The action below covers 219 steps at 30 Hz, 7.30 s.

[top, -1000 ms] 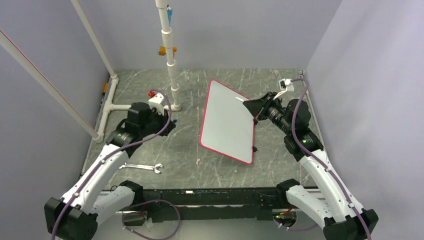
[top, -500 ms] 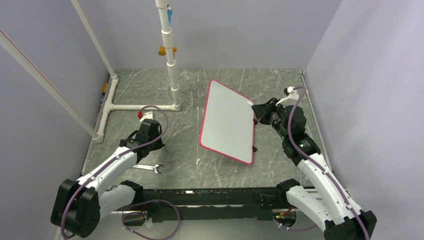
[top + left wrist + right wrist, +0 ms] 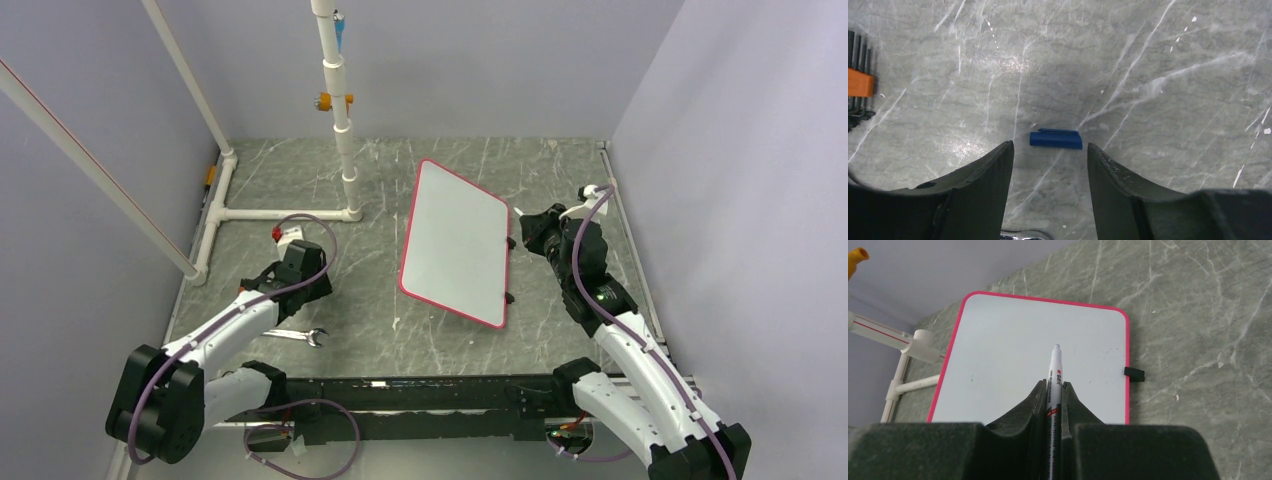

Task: Write a sentence on the whiteboard
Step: Place the pen cap at the center of the board, then move the whiteboard to the center of the board, then hold the whiteboard on the whiteboard stand.

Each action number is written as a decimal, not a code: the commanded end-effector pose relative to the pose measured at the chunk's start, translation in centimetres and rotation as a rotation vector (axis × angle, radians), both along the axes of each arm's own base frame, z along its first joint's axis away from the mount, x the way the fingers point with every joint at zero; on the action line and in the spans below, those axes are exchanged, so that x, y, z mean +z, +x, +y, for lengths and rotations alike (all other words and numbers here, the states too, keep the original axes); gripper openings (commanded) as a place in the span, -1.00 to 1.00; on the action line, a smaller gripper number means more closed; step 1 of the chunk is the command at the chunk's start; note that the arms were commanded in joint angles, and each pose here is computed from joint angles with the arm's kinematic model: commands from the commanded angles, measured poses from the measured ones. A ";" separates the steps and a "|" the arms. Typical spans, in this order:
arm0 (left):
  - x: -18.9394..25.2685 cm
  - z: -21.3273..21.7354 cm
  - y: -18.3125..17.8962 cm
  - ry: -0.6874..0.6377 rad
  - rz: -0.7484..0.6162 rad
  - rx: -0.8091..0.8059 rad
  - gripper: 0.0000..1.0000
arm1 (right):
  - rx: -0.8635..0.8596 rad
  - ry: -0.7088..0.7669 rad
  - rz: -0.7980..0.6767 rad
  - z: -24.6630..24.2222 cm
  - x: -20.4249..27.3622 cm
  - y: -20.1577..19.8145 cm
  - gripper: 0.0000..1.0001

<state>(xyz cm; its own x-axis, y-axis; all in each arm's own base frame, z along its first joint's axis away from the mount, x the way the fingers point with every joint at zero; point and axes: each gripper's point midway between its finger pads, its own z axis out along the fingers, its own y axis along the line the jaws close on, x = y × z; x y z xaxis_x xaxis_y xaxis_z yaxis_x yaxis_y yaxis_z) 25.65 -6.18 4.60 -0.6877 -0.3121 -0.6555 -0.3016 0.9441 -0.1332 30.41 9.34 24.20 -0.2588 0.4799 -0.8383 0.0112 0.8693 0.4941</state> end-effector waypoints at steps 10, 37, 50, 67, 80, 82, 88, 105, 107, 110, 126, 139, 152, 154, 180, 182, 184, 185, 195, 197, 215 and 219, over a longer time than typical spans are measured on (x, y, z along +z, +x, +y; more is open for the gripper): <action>16.6 -5.9 6.1 -0.033 -0.371 -0.389 0.73 | -0.032 -0.033 -0.059 -1.1 2.1 -0.4 -1.00; 20.0 -23.8 18.9 -0.012 -0.343 -0.882 0.21 | -0.002 -0.044 -0.146 -1.7 6.7 -2.9 -1.00; 16.6 -25.7 21.4 0.012 -0.285 -0.867 -0.15 | -0.006 -0.075 -0.149 -2.1 6.6 -3.1 -1.00; 17.3 -35.0 19.6 0.035 -0.394 -1.295 -0.19 | -0.010 -0.092 -0.125 -2.5 6.0 -3.9 -1.00; 20.1 -40.5 15.9 0.014 -0.536 -1.470 0.72 | -0.011 -0.096 -0.120 -2.8 6.0 -4.5 -1.00; 21.2 -39.9 16.0 0.032 -0.548 -1.437 0.89 | -0.011 -0.097 -0.122 -2.8 6.1 -4.5 -1.00; 26.2 -37.1 15.4 0.084 -0.607 -1.370 0.99 | -0.010 -0.102 -0.129 -2.8 6.6 -4.5 -1.00; 28.9 -24.6 12.5 -0.164 -0.483 -1.249 0.83 | 0.105 -0.096 -0.126 -0.8 7.3 -4.8 -1.00; 28.0 -23.6 12.1 -0.171 -0.446 -1.241 0.76 | 0.127 -0.089 -0.123 -0.4 7.1 -4.9 -1.00; 26.5 -22.1 11.7 -0.175 -0.425 -1.194 0.70 | 0.184 -0.073 -0.122 0.6 7.0 -5.1 -1.00; 20.6 -21.5 11.5 -0.359 -0.235 -1.242 0.35 | 0.517 -0.034 -0.119 5.7 8.1 -7.6 -1.00; 18.9 -22.2 11.2 -0.543 -0.153 -1.298 0.11 | 0.608 -0.048 -0.109 6.8 7.3 -8.3 -1.00; 18.4 -22.1 11.7 -0.589 -0.099 -1.254 -0.03 | 0.616 -0.056 -0.106 6.9 6.1 -8.2 -1.00; 19.0 -22.0 11.7 -0.589 -0.113 -1.250 -0.02 | 0.602 -0.051 -0.096 6.7 6.2 -8.3 -1.00; 21.3 -19.1 13.5 -0.673 -0.162 -1.162 0.23 | 0.505 0.049 -0.021 5.7 9.0 -8.9 -1.00; 21.1 -19.5 13.0 -0.687 -0.144 -1.164 0.20 | 0.512 0.030 -0.012 5.6 9.0 -9.2 -1.00; 20.6 -19.5 12.6 -0.692 -0.122 -1.160 0.16 | 0.505 0.016 0.001 5.3 8.7 -9.4 -1.00; 20.2 -19.6 12.2 -0.690 -0.105 -1.156 0.16 | 0.502 0.004 0.005 5.2 8.4 -9.4 -1.00; 17.9 -21.9 10.3 -0.512 -0.063 -1.197 0.50 | 0.486 -0.021 0.001 4.4 7.6 -10.3 -1.00; 17.7 -22.0 10.2 -0.503 -0.053 -1.197 0.52 | 0.483 -0.026 0.004 4.3 7.4 -10.3 -1.00; 16.7 -22.4 9.4 -0.503 -0.016 -1.217 0.17 | 0.541 -0.018 -0.036 5.2 7.5 -10.6 -1.00; 17.0 -22.7 9.2 -0.522 -0.026 -1.224 0.28 | 0.545 -0.025 -0.039 5.2 7.5 -10.6 -1.00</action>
